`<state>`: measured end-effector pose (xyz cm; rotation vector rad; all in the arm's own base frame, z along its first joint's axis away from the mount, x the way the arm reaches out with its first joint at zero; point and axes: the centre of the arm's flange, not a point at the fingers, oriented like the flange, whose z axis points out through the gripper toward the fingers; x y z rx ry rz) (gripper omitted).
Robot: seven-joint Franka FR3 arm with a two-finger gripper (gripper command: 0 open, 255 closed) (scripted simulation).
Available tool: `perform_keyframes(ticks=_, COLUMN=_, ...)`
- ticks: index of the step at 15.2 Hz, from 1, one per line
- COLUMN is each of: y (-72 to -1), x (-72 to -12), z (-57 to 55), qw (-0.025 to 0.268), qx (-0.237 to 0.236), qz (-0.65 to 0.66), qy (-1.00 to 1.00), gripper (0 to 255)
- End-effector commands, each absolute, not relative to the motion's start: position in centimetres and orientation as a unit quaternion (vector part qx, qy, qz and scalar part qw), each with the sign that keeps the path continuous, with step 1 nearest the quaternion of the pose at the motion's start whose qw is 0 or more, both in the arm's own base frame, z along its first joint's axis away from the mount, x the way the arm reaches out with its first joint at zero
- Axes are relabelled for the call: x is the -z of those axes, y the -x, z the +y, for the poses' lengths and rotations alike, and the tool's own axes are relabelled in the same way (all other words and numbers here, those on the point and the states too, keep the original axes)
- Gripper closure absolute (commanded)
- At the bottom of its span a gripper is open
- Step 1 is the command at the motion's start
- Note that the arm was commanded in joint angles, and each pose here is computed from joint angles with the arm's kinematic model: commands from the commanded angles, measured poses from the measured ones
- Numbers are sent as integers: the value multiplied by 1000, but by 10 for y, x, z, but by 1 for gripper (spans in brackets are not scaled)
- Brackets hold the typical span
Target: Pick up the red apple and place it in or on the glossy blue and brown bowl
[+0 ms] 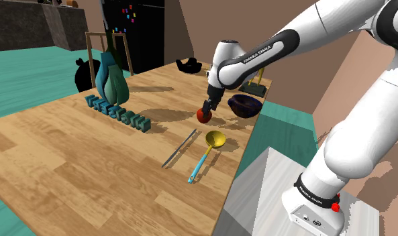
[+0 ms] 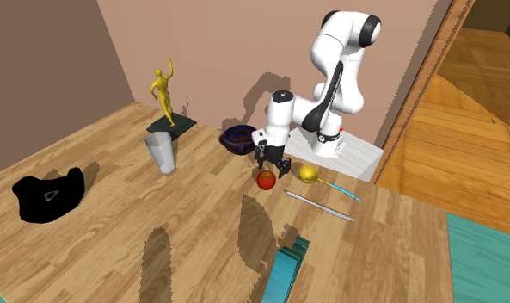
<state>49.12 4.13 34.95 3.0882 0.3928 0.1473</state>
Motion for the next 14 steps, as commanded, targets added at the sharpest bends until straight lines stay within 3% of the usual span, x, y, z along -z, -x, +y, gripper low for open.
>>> perform_keyframes(ticks=1, y=-493, x=-336, z=41, qw=13, qx=-47, qz=126, qy=-991, gripper=0)
perform_keyframes(ticks=9, y=-493, x=-336, z=41, qw=12, qx=-47, qz=126, qy=-991, gripper=0)
perform_keyframes(ticks=10, y=-493, x=-336, z=41, qw=12, qx=-47, qz=126, qy=-991, gripper=255)
perform_keyframes(ticks=14, y=-493, x=-336, z=41, qw=13, qx=-47, qz=126, qy=-991, gripper=255)
